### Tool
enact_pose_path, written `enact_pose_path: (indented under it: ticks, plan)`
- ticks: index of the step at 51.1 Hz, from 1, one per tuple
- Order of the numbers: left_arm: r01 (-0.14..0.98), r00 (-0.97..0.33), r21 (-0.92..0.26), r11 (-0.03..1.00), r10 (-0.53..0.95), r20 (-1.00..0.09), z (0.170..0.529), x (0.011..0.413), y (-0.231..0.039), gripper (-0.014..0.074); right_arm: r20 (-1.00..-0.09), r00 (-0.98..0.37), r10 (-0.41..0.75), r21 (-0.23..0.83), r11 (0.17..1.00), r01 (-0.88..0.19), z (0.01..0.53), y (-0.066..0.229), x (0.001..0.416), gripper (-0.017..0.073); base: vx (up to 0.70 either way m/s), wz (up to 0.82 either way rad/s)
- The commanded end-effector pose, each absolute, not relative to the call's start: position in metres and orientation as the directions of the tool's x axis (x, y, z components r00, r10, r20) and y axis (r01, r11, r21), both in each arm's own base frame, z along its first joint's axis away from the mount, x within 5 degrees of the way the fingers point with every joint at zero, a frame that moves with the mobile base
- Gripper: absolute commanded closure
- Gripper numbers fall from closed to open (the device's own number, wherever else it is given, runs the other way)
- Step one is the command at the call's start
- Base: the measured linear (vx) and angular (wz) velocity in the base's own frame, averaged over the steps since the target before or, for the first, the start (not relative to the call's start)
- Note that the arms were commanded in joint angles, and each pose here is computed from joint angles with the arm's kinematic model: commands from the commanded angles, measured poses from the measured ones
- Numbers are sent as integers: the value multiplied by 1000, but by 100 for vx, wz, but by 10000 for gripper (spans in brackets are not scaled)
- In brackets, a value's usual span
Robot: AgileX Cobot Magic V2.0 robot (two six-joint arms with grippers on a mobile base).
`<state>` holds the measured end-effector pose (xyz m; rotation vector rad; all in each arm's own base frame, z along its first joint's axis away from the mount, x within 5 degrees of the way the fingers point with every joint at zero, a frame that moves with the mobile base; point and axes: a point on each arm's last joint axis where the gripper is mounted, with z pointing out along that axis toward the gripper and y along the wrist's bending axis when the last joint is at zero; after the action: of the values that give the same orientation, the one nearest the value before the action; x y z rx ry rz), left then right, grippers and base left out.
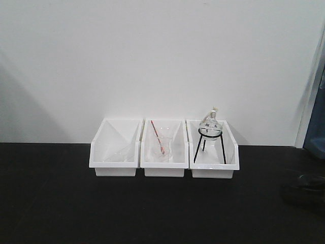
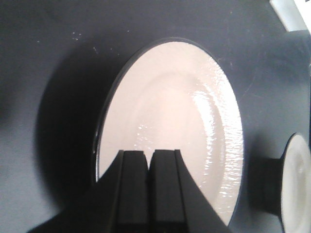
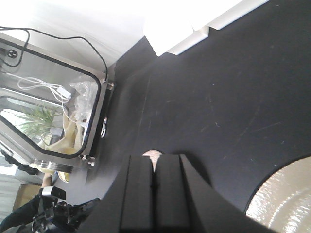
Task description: Arrange circular plates on left workspace
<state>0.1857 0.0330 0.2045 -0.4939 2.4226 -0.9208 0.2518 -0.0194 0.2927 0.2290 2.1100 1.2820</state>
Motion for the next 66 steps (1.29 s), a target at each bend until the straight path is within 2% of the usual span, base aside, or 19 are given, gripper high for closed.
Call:
enact_pose_path:
  ticks: [1,6,12,18,30,36,48,58,66]
  plan:
    - [-88,-801,-690,719,-462,-379,215,189,32,589,-479,-732,484,853,452,-260,313,-18,251,561,0,0]
    - [-33,-818,-642,766,-390,-423,213,187,33,570,-492,-724,484,848,455,-272,313,-18,251,561,0,0]
    - [-34,-815,-643,765,-394,-426,213,188,33,517,-491,-722,487,849,451,-273,314,-18,251,561,0,0]
    - [-32,-821,-629,777,-380,-427,212,187,34,404,-490,-716,496,851,449,-271,314,-18,252,561,0,0]
    - [-26,-826,-622,783,-367,-428,211,187,33,100,-491,-716,497,851,450,-271,314,-18,252,561,0,0]
    - [-23,-821,-595,803,-355,-447,210,190,31,13,-491,-716,497,851,450,-271,314,-18,252,561,0,0]
    - [-34,-819,-566,823,-348,-456,206,195,30,8,-490,-718,494,852,447,-274,315,-18,252,561,0,0]
    - [-96,-863,-631,770,-380,-333,183,203,31,8,-491,-721,489,852,444,-279,315,-17,251,561,0,0]
    - [-67,-874,-723,687,-390,-290,171,213,28,8,-492,-720,489,851,444,-280,315,-17,251,561,0,0]
